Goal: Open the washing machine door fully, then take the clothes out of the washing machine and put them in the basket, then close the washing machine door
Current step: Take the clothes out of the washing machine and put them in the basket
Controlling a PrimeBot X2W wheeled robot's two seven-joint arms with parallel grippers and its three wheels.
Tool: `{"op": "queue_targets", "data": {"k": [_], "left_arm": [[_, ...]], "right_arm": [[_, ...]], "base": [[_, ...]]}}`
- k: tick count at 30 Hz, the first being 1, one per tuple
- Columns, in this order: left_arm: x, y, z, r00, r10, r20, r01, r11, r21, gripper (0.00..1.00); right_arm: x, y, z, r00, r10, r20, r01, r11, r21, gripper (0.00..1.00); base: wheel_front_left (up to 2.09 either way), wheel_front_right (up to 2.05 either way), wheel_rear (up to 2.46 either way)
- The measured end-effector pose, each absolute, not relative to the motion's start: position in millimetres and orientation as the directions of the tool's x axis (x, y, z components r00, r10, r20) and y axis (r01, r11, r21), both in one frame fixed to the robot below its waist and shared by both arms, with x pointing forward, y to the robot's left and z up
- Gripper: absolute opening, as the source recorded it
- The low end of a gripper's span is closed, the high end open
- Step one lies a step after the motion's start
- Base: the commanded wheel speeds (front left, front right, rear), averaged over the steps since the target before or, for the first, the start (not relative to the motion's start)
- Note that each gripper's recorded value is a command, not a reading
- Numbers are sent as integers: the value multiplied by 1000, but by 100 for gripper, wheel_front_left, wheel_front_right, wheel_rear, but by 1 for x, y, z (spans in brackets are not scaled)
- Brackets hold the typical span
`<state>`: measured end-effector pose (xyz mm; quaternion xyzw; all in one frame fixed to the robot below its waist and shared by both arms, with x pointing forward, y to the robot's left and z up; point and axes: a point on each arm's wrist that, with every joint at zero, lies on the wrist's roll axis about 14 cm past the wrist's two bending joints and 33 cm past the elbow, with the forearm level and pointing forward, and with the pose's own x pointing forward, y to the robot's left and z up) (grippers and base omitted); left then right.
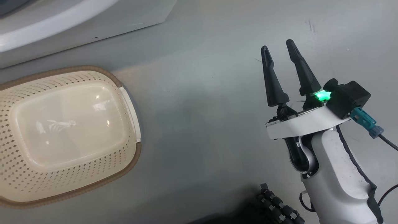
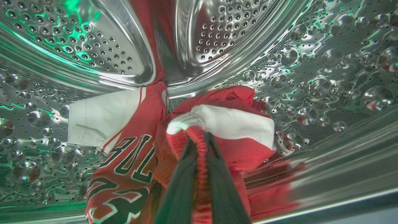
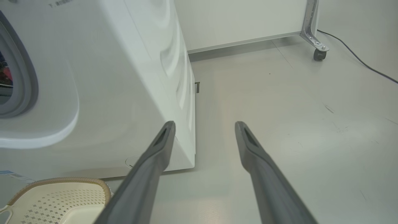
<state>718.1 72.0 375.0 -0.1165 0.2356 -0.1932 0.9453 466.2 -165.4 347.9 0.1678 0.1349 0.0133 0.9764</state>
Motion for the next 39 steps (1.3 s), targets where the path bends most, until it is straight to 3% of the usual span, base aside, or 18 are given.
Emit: {"op": "queue_targets", "data": {"k": [23,39], "left_arm": [[649,88,404,921,-350,-172,272,893,-359,0],[585,111,453,978,-203,36,203,915,-350,0]], "right_arm": [[469,-150,374,974,114,-195,-53,954,295,100],[452,-140,399,977,138,-160,-91,958,272,100]], "base": [[0,0,0],[0,0,0]]}}
